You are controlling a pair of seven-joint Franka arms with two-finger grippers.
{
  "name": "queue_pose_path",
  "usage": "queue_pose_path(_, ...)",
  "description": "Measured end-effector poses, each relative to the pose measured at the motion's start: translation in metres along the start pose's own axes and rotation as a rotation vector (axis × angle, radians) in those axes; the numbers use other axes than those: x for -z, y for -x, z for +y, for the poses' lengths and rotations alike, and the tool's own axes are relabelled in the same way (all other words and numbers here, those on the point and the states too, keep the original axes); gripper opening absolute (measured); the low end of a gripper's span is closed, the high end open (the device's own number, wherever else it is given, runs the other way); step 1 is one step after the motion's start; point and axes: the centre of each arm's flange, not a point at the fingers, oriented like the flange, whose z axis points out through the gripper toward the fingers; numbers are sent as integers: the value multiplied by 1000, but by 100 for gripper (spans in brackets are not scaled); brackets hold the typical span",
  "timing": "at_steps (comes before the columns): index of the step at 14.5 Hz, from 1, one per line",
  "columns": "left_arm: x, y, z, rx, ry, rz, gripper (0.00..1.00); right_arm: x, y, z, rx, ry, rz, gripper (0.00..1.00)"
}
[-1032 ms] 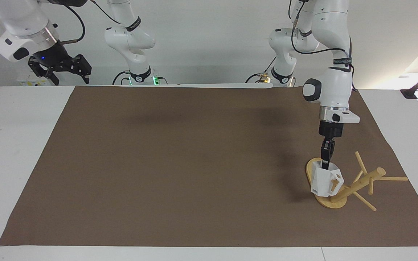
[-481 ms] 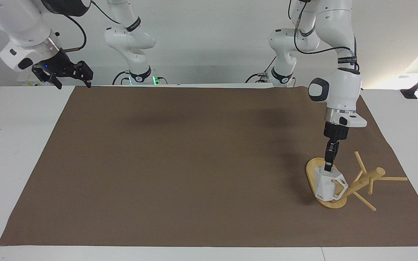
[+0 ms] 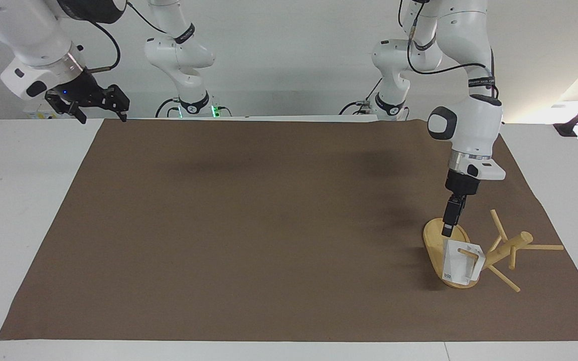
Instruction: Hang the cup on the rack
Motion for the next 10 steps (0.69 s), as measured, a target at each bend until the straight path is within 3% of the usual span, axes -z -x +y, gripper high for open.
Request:
queue_pose_path(3,44,9,13,-113,-108,-149,100,0,0,0,0,0,0,100)
queue_pose_path(6,93,3,28,-311,-301,-194,100,0,0,0,0,0,0,100)
queue_pose_path(10,136,-17,31,-549,-395,-309,100,0,0,0,0,0,0,100)
